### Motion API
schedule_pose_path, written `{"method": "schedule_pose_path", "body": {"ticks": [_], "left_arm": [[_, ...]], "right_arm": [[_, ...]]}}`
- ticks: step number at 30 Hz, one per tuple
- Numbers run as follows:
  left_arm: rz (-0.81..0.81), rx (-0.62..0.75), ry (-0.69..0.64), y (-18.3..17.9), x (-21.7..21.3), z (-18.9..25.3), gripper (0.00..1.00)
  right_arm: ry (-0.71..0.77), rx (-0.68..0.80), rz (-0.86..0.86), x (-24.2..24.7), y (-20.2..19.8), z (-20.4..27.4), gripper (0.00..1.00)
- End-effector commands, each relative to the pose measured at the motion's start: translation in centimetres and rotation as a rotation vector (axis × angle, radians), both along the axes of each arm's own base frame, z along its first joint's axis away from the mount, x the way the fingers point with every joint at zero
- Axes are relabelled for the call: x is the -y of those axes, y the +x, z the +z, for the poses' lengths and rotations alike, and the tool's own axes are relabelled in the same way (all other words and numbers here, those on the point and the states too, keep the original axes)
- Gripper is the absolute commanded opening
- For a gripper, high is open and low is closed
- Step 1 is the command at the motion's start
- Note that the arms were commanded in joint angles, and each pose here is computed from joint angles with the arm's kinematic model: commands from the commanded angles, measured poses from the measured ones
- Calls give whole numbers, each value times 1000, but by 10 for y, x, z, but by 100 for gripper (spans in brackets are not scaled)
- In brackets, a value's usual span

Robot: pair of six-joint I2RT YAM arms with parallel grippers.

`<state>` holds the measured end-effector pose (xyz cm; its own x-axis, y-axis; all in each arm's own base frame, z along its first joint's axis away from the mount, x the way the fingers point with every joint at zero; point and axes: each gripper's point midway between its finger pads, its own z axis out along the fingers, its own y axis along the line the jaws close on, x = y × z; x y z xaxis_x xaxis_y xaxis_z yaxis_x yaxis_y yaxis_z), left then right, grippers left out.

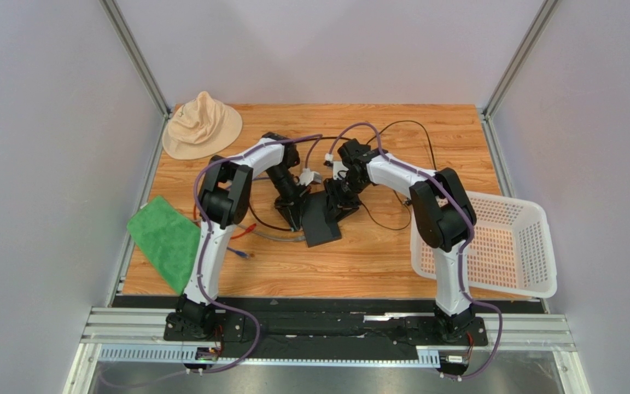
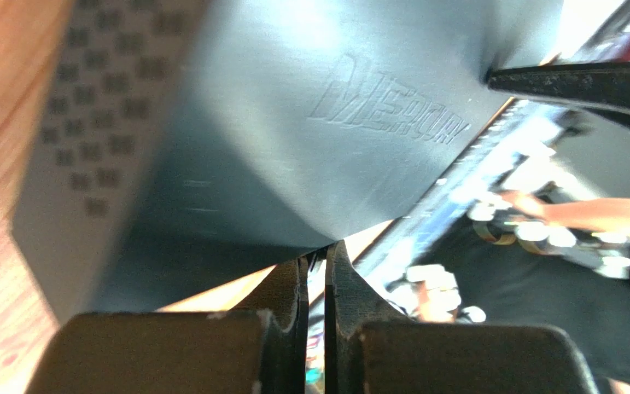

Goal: Pull the plug from the switch port

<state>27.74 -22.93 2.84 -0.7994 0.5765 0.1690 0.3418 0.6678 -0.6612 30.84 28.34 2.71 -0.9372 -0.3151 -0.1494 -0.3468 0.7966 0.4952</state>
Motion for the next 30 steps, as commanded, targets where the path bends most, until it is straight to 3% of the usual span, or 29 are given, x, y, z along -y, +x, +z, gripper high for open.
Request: {"method": "schedule_pose_path", "body": {"ticks": [1,4,6,9,13,14,18,21,30], "left_arm": [[-32,38,46,4,-8,-9,0],[-28,-78,-10,-31,-3,-16,0],[-8,-107,-70,-36,6,-13,0],[10,-111,-97,-29,15,-13,0],[12,-92,-187,-9,37,-2,0],[18,-98,-206,-8,41,-1,0],[26,-136,-225,-9,50,-11,0],[32,-160,-224,-13,53,-14,0],[22,-130,-101,-15,36,-22,0]], "right_arm": [[-272,-73,0,57,-20,-75,32],[-214,-40,8,52,-12,-59,28],[-158,10,22,49,-2,-37,29],[-113,209,-3,50,25,11,51],[51,457,93,32,29,66,52],[83,499,127,25,28,71,50],[84,594,317,-4,13,66,24],[45,613,331,-17,18,50,14],[-238,406,235,7,24,-19,2]]}}
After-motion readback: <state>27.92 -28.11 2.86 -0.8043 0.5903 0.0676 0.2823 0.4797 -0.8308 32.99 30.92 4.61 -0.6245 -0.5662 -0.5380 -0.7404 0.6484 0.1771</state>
